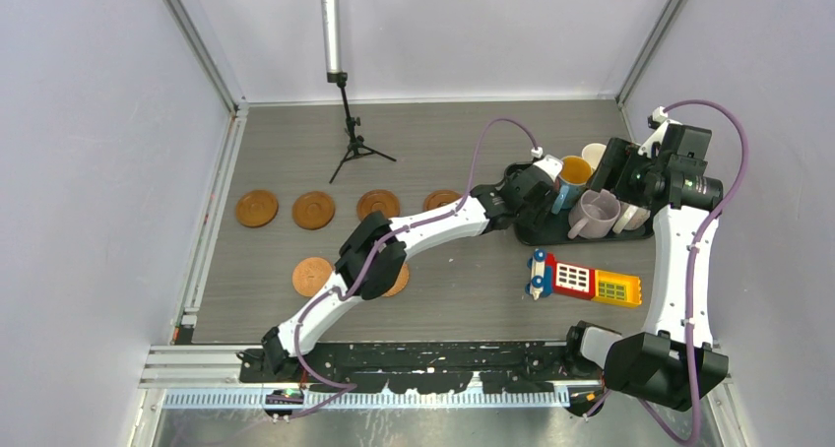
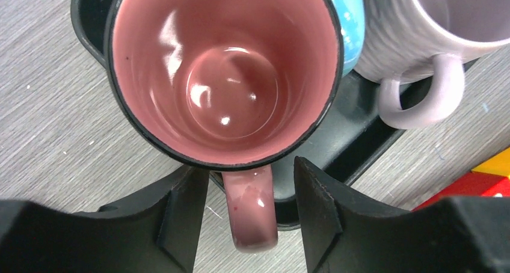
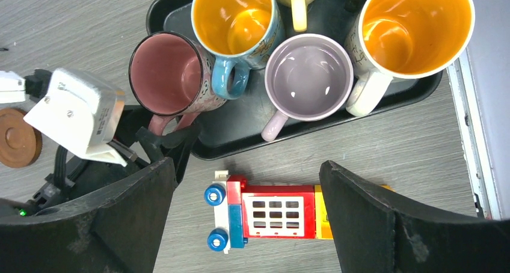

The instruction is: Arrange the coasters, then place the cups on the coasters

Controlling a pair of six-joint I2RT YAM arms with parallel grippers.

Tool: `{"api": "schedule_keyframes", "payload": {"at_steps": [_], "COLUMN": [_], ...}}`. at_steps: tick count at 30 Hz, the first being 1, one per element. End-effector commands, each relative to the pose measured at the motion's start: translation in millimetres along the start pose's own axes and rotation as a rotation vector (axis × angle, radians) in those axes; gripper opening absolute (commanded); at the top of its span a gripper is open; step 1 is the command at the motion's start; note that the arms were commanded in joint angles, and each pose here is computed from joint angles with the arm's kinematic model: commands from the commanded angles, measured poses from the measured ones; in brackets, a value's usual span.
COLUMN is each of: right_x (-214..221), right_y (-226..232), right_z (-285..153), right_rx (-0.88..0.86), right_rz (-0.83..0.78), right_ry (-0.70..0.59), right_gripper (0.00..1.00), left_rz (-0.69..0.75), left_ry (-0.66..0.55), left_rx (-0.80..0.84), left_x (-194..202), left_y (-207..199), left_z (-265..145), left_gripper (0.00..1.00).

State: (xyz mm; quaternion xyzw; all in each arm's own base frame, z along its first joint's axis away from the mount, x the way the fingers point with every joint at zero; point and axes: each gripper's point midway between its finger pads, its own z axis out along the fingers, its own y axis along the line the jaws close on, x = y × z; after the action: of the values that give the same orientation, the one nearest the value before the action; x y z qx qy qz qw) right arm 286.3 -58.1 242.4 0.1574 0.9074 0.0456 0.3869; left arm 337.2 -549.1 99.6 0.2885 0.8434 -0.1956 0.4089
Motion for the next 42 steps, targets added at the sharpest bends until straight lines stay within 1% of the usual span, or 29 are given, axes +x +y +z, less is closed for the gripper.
{"api": "schedule_keyframes", "payload": {"at_steps": [1,4,8,9,11,13,14,24,29,31,35,37,42], "right_x": [-5.2,-3.7,-2.7,-2.2,-1.5,-2.1,-2.0,-1.3,-3.0,-4.3,-4.3,-1.7,6.6], "right_y": [0.8,-0.1,-0.1,0.1,0.7,1.6,2.6,8.7,11.4,13.3,18.8,25.7,44.6], "right_z": [-5.2,-3.6,-2.6,-2.2,-1.6,-1.1,-1.0,3.0,2.7,2.8,2.9,2.3,0.9], "right_rx": [-0.006,-0.004,-0.005,-0.007,-0.011,-0.016,-0.021,-0.056,-0.072,-0.083,-0.119,-0.162,-0.278], "right_rz": [-0.016,-0.012,-0.010,-0.009,-0.009,-0.005,-0.001,0.017,0.009,0.005,-0.004,-0.012,-0.013], "right_ry": [-0.023,-0.017,-0.013,-0.011,-0.007,-0.007,-0.005,0.012,0.009,0.005,0.008,0.020,0.049], "right_gripper": [0.94,0.94,0.94,0.94,0.94,0.94,0.94,0.93,0.93,0.93,0.93,0.93,0.93], "left_rz": [-0.011,-0.006,-0.008,-0.009,-0.016,-0.031,-0.038,0.019,0.053,0.055,0.050,0.051,0.060], "left_ry": [-0.007,-0.012,-0.032,-0.044,-0.072,-0.117,-0.140,-0.382,-0.451,-0.462,-0.438,-0.434,-0.364], "left_rx": [-0.003,-0.006,-0.006,-0.003,-0.003,-0.005,-0.003,0.106,0.163,0.185,0.251,0.315,0.302], "left_x": [-10.4,-14.2,-23.2,-28.9,-40.9,-57.7,-66.0,-138.2,-157.1,-160.2,-152.5,-150.6,-115.3], "left_y": [4.0,4.9,5.3,5.5,7.5,10.8,12.9,7.9,8.2,16.0,41.3,53.5,105.9], "left_z": [4.2,6.3,3.6,0.9,-5.2,-13.6,-17.1,-62.6,-97.1,-110.7,-136.3,-160.3,-199.7], "left_gripper": [0.54,0.47,0.33,0.29,0.16,0.02,0.00,0.00,0.00,0.00,0.00,0.00,0.00]}}
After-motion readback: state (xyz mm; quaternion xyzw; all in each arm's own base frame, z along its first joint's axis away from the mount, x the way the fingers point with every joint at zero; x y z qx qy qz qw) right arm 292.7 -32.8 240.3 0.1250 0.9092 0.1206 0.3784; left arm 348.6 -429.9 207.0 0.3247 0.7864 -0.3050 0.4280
